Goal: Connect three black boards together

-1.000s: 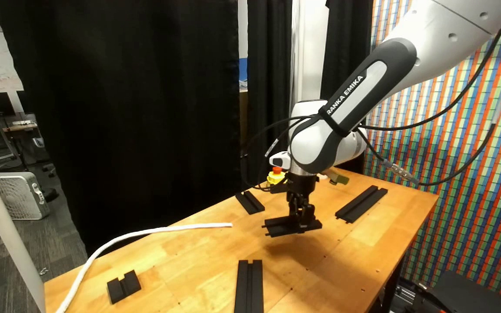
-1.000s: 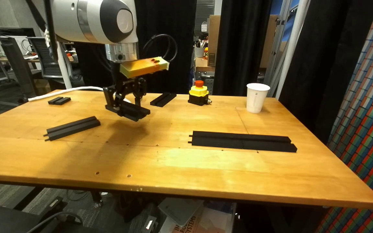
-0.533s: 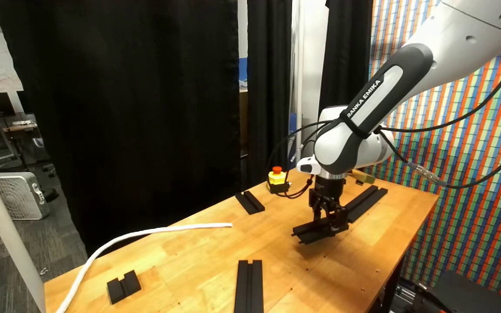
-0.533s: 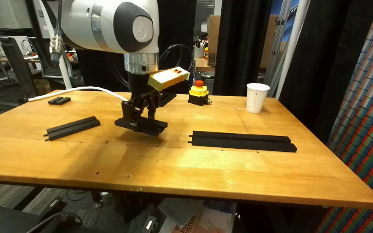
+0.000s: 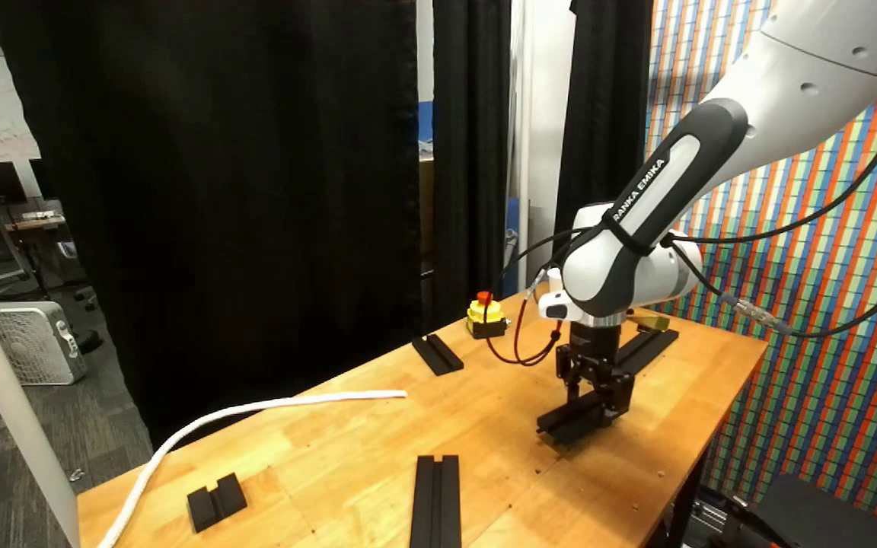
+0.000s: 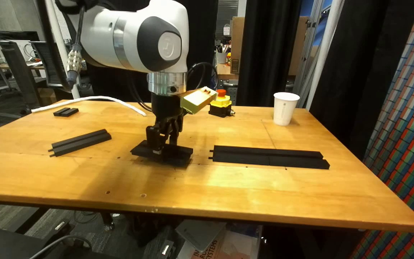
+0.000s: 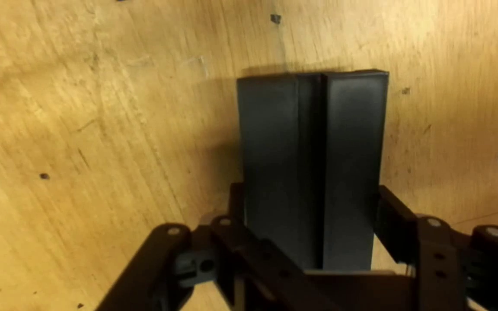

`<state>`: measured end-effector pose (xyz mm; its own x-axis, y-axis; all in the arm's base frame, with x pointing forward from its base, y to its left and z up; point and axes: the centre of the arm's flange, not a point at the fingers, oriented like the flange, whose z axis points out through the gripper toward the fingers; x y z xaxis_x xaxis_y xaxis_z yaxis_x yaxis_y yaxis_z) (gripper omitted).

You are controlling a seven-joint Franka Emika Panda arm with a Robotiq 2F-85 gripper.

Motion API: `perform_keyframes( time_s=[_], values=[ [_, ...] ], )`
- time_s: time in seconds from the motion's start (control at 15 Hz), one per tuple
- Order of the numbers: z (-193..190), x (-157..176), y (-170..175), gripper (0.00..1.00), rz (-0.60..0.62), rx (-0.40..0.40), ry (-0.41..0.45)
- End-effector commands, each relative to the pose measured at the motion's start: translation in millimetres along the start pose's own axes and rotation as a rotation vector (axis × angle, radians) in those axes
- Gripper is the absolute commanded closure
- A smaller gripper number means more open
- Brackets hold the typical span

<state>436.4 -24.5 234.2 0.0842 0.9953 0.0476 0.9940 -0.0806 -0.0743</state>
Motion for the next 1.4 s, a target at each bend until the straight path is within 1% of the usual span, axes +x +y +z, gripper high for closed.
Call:
perform_keyframes(
  time_s=[0.0,0.53,1.07,1.33],
  values=[
    [4,-11,11,0.53,-0.049,-0.012,0.01],
    [5,-23,32,0.53,-0.13,-0.038,0.006],
    [6,-50,48,0.53,-0.161,-0.05,0.009],
    [4,-58,52,0.53,-0.171,-0.056,0.012]
  ],
)
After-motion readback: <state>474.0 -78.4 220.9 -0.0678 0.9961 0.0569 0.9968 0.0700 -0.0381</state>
